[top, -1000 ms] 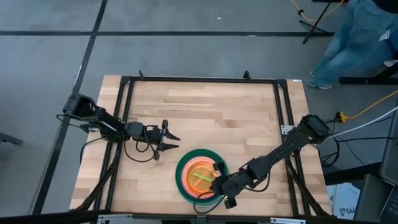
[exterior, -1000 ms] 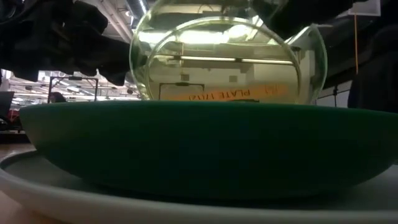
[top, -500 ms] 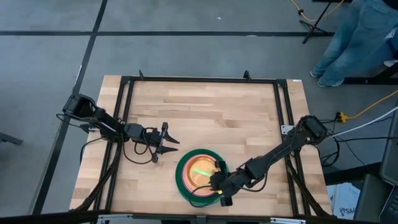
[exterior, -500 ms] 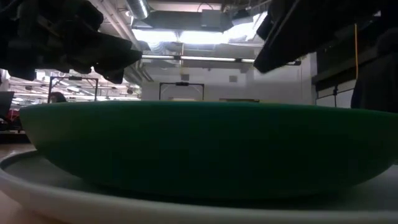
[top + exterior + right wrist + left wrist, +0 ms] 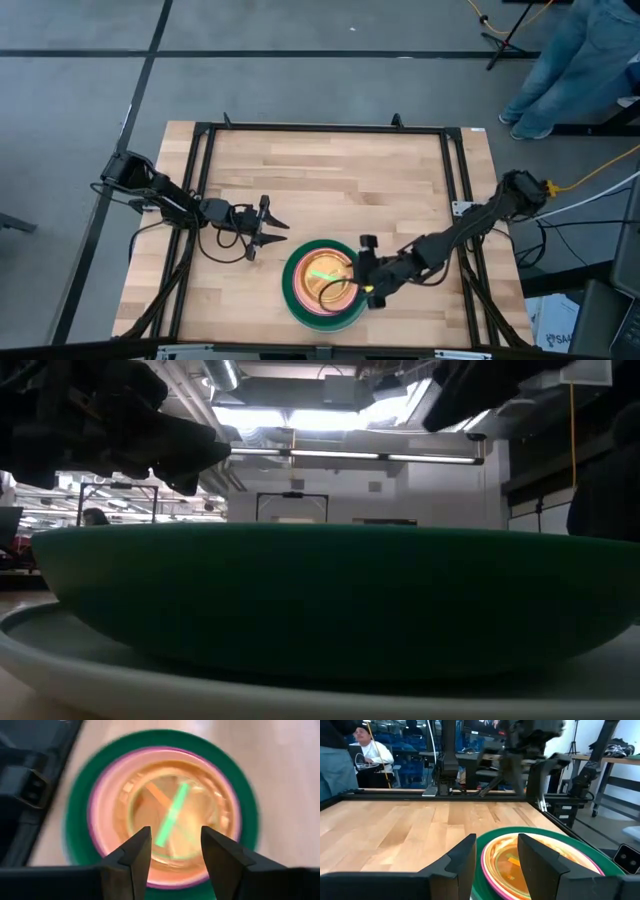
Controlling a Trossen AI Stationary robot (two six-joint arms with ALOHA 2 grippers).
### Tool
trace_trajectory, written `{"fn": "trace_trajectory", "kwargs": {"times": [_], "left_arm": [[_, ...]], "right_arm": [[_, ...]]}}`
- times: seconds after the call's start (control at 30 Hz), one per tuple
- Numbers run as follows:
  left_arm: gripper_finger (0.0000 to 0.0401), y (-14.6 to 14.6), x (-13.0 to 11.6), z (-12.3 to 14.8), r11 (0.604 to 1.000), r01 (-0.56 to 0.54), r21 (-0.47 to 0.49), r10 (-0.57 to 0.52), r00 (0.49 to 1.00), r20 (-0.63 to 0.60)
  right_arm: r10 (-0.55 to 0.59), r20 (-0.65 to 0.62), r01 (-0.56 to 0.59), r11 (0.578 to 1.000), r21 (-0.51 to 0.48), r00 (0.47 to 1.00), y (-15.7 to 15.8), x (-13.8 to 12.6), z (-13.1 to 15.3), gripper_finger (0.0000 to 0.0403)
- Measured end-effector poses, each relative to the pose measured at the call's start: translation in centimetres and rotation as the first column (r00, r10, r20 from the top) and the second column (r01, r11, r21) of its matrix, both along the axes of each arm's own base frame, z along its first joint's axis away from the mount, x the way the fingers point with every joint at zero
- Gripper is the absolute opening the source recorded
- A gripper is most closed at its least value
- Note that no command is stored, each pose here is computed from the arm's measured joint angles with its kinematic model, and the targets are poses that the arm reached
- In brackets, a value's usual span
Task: Stack plastic plates
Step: Return to Home Position
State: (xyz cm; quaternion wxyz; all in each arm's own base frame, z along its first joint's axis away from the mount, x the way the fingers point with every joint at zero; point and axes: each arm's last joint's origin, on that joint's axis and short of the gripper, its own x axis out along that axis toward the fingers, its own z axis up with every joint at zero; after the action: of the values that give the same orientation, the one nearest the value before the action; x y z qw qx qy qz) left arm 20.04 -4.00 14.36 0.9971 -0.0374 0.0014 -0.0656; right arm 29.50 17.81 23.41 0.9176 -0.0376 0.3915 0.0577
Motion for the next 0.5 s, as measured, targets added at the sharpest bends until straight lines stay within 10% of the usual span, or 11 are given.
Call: {"fn": "trace_trajectory", "kwargs": {"times": [0.5], "left_arm": [[0.0138, 0.6, -0.9, 1.4, 0.999, -0.037, -0.039, 0.035, 0.999, -0.04]], "right_arm": [[-0.152, 0.183, 0.14, 0.987, 0.076, 0.971, -7.7, -5.5, -2.7, 0.0165]]}}
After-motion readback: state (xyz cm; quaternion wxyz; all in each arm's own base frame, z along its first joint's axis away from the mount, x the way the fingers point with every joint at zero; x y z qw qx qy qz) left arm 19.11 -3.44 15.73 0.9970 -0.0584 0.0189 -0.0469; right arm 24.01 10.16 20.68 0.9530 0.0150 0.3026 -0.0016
